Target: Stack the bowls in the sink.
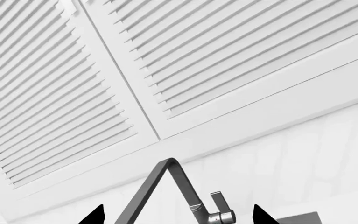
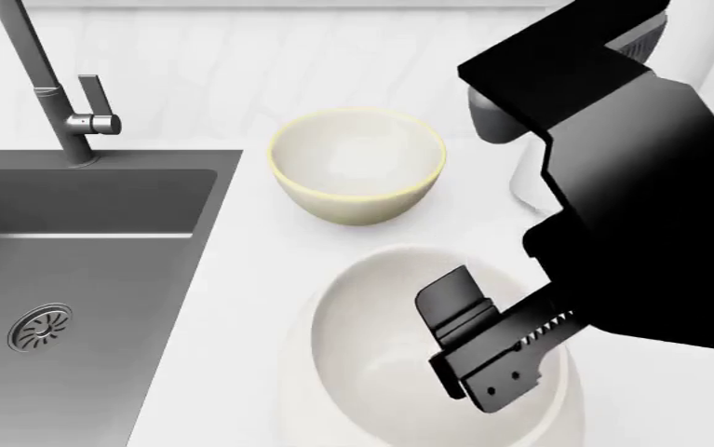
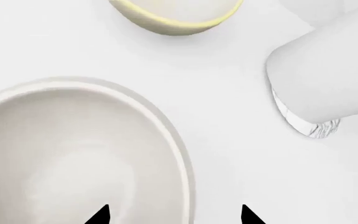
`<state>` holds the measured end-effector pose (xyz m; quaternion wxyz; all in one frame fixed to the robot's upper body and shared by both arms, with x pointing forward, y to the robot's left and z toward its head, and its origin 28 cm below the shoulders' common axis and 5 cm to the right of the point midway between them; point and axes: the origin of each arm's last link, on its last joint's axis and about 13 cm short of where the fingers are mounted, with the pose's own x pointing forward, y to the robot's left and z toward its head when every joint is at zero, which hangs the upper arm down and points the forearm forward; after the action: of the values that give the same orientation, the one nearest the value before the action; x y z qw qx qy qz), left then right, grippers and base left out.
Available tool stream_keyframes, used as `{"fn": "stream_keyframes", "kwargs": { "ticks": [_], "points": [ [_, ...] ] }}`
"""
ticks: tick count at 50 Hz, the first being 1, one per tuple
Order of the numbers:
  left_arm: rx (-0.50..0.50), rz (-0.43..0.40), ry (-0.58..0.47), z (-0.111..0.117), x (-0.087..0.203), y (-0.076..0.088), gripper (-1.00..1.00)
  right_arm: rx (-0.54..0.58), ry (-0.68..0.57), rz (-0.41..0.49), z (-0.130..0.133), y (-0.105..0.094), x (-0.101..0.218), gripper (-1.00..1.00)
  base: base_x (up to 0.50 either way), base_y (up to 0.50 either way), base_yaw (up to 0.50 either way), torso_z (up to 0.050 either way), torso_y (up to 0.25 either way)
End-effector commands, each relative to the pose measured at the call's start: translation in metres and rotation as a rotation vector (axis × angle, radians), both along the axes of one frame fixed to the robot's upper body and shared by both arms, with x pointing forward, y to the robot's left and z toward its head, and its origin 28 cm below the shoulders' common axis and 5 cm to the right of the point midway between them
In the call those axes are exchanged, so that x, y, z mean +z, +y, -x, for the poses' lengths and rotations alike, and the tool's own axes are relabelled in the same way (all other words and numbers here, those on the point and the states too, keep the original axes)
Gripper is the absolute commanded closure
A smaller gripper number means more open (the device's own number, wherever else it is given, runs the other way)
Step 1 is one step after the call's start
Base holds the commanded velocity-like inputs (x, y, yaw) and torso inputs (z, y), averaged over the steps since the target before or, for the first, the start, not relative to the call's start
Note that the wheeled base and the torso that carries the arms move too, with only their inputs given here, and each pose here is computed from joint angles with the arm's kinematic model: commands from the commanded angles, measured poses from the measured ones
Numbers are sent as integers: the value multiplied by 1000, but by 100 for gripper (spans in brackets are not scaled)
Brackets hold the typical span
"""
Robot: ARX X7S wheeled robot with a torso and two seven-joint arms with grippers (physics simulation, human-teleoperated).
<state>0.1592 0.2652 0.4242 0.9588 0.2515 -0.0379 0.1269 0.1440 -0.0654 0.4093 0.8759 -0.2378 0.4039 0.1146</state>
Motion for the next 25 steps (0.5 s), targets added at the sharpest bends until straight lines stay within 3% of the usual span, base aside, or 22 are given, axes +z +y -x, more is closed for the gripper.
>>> {"fn": "stream_keyframes", "kwargs": {
  "ticks": [1, 25],
  "points": [
    [-1, -1, 4, -1, -2, 0, -100, -13, 50, 38, -4, -1, -10, -100, 0, 0, 0, 0, 0],
    [2, 0, 11, -2, -5, 1, -100, -46, 114, 43, -27, -12, -47, -100, 0, 0, 0, 0, 0]
  ]
}}
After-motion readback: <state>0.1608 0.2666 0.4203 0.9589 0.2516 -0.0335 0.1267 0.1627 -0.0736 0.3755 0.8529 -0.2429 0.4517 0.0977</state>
